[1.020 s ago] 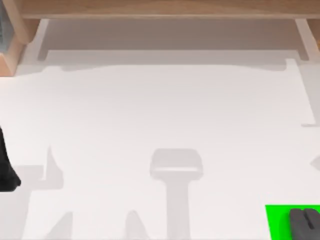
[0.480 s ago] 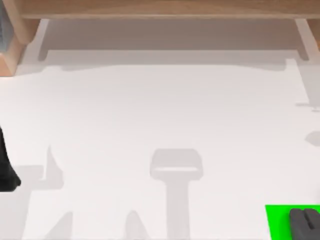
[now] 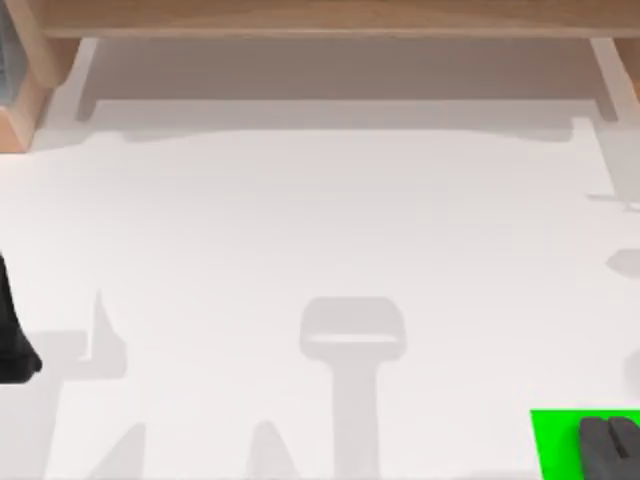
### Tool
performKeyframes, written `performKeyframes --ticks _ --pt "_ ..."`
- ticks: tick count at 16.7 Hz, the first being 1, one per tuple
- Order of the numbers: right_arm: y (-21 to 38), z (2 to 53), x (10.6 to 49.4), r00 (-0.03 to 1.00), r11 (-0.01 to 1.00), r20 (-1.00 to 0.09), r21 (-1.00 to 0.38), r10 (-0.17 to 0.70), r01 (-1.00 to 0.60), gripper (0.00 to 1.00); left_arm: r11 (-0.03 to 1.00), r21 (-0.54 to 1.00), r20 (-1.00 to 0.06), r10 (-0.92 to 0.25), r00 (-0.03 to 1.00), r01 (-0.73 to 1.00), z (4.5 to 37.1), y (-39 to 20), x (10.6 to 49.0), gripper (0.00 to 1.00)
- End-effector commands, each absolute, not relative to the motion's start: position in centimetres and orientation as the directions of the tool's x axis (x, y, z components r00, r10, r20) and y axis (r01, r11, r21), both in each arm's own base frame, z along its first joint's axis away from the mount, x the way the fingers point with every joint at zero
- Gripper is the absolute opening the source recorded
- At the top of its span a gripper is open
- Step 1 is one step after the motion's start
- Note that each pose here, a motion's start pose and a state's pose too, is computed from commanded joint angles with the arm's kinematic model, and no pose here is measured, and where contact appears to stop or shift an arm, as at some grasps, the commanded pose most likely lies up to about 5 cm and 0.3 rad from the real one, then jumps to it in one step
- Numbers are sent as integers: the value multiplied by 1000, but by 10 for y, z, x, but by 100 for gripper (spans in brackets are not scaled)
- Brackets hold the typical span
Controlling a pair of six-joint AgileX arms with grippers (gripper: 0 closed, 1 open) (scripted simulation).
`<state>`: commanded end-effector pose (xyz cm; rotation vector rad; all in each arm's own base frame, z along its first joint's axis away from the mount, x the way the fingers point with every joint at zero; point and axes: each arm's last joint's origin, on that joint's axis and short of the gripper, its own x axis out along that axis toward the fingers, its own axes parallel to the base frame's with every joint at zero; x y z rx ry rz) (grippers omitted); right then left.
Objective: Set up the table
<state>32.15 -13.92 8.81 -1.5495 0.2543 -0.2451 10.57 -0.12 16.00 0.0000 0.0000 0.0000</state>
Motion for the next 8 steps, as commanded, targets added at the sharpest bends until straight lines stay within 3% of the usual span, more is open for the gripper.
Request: performKeyframes --ticks 8 --pt "-140 88 377 950 9 -8 -1000 -312 -6 0 1000 0 0 0 1000 0 160 -1 106 100"
